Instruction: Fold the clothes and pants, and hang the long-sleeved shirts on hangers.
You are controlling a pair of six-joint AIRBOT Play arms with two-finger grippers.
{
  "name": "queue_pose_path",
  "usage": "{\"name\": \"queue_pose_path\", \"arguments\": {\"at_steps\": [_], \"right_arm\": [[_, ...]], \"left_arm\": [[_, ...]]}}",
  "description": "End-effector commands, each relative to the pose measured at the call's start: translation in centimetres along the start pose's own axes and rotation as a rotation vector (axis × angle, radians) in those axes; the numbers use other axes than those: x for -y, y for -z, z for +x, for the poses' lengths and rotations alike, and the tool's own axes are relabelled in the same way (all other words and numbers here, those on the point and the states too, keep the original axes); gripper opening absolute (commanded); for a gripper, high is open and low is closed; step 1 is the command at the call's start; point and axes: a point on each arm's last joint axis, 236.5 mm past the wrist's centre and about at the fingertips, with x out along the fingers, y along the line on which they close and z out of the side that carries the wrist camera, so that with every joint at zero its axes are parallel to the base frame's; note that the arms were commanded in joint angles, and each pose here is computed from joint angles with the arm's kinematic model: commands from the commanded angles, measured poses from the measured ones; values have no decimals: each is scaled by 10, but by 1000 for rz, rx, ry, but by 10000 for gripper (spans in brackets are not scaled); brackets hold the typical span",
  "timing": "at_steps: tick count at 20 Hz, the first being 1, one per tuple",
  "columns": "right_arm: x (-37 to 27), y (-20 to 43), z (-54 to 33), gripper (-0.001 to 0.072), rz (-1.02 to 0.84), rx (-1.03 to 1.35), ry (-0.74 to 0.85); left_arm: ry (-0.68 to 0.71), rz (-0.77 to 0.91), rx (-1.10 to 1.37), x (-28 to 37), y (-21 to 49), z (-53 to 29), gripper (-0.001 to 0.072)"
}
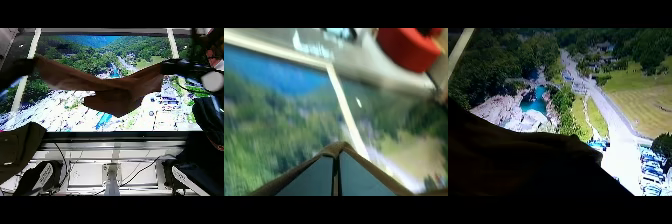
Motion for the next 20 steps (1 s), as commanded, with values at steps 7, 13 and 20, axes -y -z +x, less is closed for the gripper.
{"name": "queue_pose_path", "arguments": {"at_steps": [7,13,20], "right_arm": [[-69,-110,-301,17,-34,650,-109],[-100,-115,-384,17,-75,720,-180],[-77,-99,-245,17,-4,347,-162]], "left_arm": [[-35,282,533,122,-138,-156,26],[-7,304,739,175,-156,-236,25],[-34,195,640,132,-154,-187,25]]}}
